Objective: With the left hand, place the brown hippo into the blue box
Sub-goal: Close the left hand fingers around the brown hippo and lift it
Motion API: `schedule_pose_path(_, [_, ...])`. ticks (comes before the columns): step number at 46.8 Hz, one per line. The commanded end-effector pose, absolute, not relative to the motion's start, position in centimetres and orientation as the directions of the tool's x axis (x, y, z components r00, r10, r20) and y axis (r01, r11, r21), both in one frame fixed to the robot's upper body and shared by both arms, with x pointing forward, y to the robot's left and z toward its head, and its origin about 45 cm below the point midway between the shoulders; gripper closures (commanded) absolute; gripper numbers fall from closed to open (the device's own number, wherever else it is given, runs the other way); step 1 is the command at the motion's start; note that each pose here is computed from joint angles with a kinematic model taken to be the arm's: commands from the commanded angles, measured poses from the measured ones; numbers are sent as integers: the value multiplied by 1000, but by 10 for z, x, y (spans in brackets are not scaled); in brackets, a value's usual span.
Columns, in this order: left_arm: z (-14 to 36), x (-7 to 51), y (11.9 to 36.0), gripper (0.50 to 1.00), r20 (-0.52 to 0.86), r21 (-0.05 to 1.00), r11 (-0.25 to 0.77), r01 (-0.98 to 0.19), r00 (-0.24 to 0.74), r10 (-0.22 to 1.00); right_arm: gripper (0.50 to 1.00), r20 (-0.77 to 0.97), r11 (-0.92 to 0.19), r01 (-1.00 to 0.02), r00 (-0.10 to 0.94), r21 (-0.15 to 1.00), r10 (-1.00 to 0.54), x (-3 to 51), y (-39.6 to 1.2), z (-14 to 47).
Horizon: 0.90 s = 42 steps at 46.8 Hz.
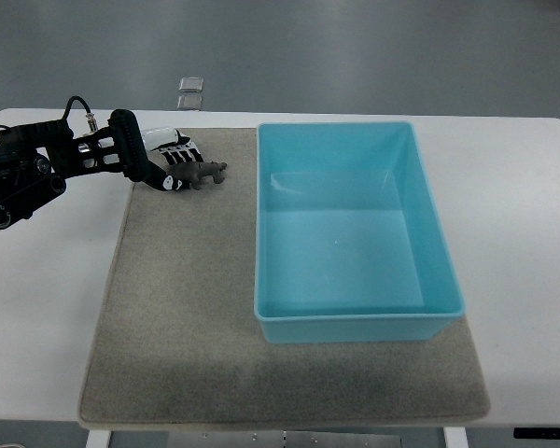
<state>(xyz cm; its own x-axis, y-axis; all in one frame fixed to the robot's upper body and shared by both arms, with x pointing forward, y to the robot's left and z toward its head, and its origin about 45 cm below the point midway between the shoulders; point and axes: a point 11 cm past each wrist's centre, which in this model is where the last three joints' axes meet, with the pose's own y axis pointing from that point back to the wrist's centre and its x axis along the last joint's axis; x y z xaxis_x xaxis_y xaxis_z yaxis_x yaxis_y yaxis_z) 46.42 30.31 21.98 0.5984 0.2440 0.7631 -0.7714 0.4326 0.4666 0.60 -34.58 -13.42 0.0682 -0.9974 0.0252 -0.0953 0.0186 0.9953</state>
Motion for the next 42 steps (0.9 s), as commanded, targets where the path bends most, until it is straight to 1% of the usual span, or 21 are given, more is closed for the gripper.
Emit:
schedule_pose_path(1, [219,464,303,900,762,469,432,-770,600,243,564,24,17,-95,68,995,-997,6,-346,-134])
schedule_pose_path(4, [220,464,303,911,763,466,432,-772,598,244,564,24,17,-95,68,995,-997,6,-346,-134])
schedule_pose_path(5, [220,464,303,921,764,467,432,-772,598,243,564,24,17,-95,68,995,-997,6,-346,-134])
schedule_pose_path(8, [220,464,303,956,763,466,432,-772,598,244,564,25,19,-95,68,995,-997,6,-346,-134])
schedule_pose_path(10, [221,465,303,999,764,465,433,-772,597,244,564,25,19,-95,68,995,-997,6,-346,-134])
schedule_pose_path(26, [234,471,300,1000,765,439,439,-784,583,275,564,25,19,-95,68,995,-997,6,-346,-134])
schedule_pose_path(30, [249,476,306,1000,782,419,431,-799,559,275,564,24,17,-95,68,995,-997,6,-346,-134])
schedule_pose_path(40, [288,488,303,1000,802,352,450,-821,512,308,564,25,19,-95,68,995,-997,6,-346,-134])
schedule_pose_path(42, [296,489,299,1000,800,341,464,-818,512,314,564,25,19,-95,68,995,-997,6,-346,-134])
